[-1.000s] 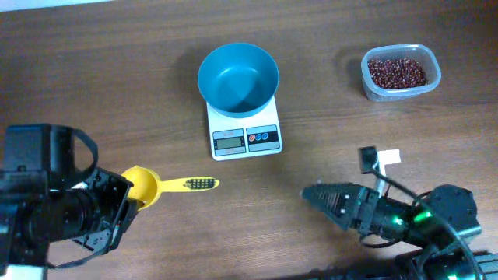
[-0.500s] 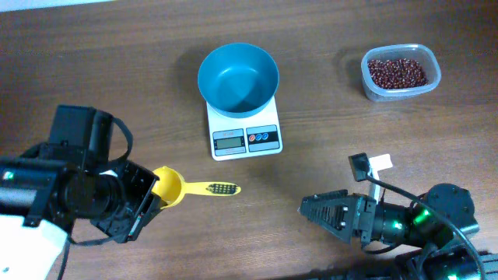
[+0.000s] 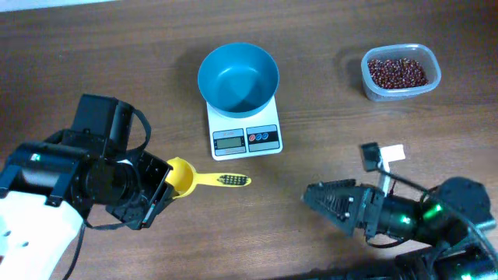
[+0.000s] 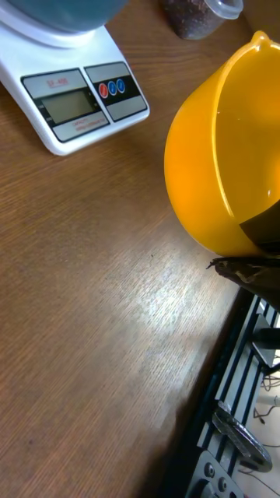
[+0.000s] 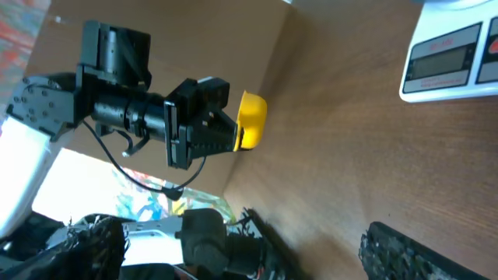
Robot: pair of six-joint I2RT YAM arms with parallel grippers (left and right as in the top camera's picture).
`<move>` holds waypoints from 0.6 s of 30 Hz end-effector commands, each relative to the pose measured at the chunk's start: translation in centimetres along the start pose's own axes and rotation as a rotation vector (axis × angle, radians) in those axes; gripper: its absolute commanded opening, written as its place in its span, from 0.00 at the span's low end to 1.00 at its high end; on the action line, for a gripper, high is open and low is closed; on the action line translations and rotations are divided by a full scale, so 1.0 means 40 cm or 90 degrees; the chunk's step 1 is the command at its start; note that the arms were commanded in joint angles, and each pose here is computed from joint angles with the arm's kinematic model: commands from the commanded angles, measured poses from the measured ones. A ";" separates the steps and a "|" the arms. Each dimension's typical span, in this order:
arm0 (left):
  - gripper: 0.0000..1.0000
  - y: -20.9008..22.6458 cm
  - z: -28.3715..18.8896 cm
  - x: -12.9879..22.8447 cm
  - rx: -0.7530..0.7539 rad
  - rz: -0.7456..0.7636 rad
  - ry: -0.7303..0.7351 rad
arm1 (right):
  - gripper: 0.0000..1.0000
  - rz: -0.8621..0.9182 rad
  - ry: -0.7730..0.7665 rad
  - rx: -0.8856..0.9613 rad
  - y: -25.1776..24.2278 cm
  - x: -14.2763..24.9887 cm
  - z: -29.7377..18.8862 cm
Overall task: Scoop item into bowl and weigh 50g on scale
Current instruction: 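Carry the scoop toward center while moving the right gripper toward it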
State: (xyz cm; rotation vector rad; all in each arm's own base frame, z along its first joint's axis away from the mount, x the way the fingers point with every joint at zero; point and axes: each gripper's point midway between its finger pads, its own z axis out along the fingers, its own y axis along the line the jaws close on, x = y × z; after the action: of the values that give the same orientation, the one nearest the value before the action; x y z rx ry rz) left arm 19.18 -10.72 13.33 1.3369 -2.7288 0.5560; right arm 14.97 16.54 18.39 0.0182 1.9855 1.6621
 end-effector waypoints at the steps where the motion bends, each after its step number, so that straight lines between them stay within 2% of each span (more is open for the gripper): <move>1: 0.00 -0.005 -0.001 -0.004 0.001 -0.006 -0.007 | 1.00 -0.003 0.010 0.002 0.066 -0.044 0.006; 5: 0.00 -0.005 -0.001 -0.004 0.001 -0.006 -0.007 | 0.98 0.020 0.073 0.021 0.078 -0.058 0.043; 10: 0.00 -0.005 -0.001 -0.004 0.001 -0.005 -0.007 | 0.94 0.018 0.141 0.076 0.045 0.000 0.133; 13: 0.00 -0.005 -0.001 -0.003 0.001 -0.006 -0.005 | 0.90 -0.039 0.127 0.056 0.076 0.003 0.178; 14: 0.00 -0.006 -0.001 -0.001 0.003 -0.006 -0.001 | 0.84 -0.031 0.105 0.070 0.072 -0.003 0.193; 18: 0.00 -0.009 0.003 0.019 0.000 0.013 0.008 | 0.77 -0.019 0.096 0.088 0.059 0.003 0.224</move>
State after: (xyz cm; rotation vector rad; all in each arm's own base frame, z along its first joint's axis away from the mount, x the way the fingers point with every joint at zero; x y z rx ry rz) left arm 19.22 -10.95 13.29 1.3273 -2.7321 0.5593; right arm 16.48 24.98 19.18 -0.1405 2.2325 1.5936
